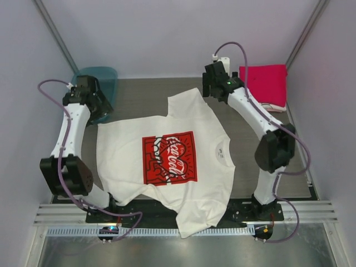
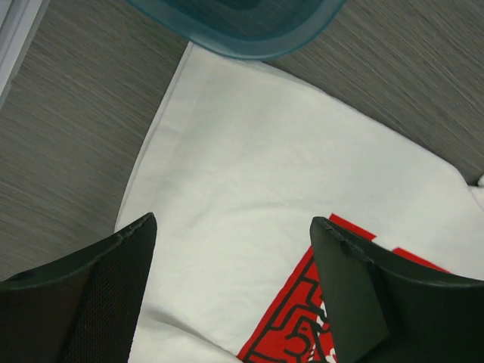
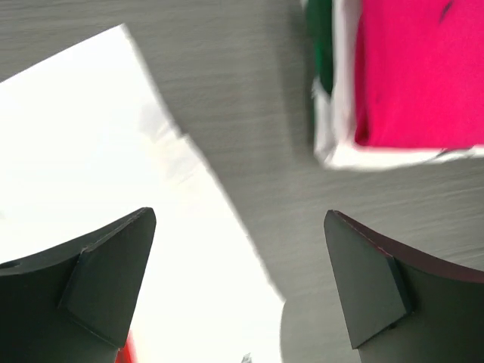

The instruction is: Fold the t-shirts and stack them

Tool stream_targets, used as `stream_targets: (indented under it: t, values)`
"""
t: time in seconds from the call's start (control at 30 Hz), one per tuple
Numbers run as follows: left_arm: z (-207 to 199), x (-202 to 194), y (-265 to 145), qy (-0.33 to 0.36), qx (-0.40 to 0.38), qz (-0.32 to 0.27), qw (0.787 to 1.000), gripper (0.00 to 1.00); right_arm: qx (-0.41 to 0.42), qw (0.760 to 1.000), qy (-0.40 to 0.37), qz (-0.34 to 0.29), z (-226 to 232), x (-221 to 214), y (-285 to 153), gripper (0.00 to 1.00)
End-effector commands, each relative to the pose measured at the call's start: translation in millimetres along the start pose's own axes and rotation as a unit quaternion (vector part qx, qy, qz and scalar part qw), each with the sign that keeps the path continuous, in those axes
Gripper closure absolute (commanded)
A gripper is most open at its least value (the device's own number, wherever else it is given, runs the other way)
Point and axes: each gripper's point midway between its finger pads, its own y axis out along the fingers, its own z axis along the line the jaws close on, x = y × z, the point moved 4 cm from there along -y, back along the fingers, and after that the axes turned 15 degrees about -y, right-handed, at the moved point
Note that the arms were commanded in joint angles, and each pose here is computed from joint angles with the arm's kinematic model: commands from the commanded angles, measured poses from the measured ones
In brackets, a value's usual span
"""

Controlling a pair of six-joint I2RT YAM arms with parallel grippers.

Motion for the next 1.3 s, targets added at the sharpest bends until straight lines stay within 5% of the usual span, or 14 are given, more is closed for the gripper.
stream_targets:
  t: [0.0, 0.17, 0.3, 0.6, 0.87, 1.07, 1.27]
  values:
    - [21, -26, -23, 0.007, -0.024, 0.017, 1.0, 0.18, 0.142, 0.984, 0.1, -0.039, 20, -7, -49, 0.0]
    - [40, -69, 0, -0.014, -0.027, 0.056, 0.998, 0.18, 0.347, 0.925, 0.152, 0.009, 90, -66, -63, 0.04]
    - [44, -93, 23, -0.028, -0.017, 0.103, 0.994, 0.2, 0.359, 0.921, 0.142, 0.051, 113, -87, -48, 0.05]
    - [47, -112, 82, 0.001, 0.065, 0.149, 0.987, 0.24, 0.277, 0.94, 0.122, 0.159, 128, -129, 14, 0.04]
    - [28, -116, 118, 0.009, 0.092, 0.159, 0.983, 0.27, 0.183, 0.946, 0.158, 0.214, 81, -165, 83, 0.04]
    - [-21, -121, 145, 0.053, 0.092, 0.156, 0.982, 0.28, 0.164, 0.947, 0.182, 0.208, 62, -152, 127, 0.04]
    - [-70, -98, 137, 0.057, 0.061, 0.133, 0.988, 0.28, 0.195, 0.95, 0.186, 0.16, 53, -91, 148, 0.05]
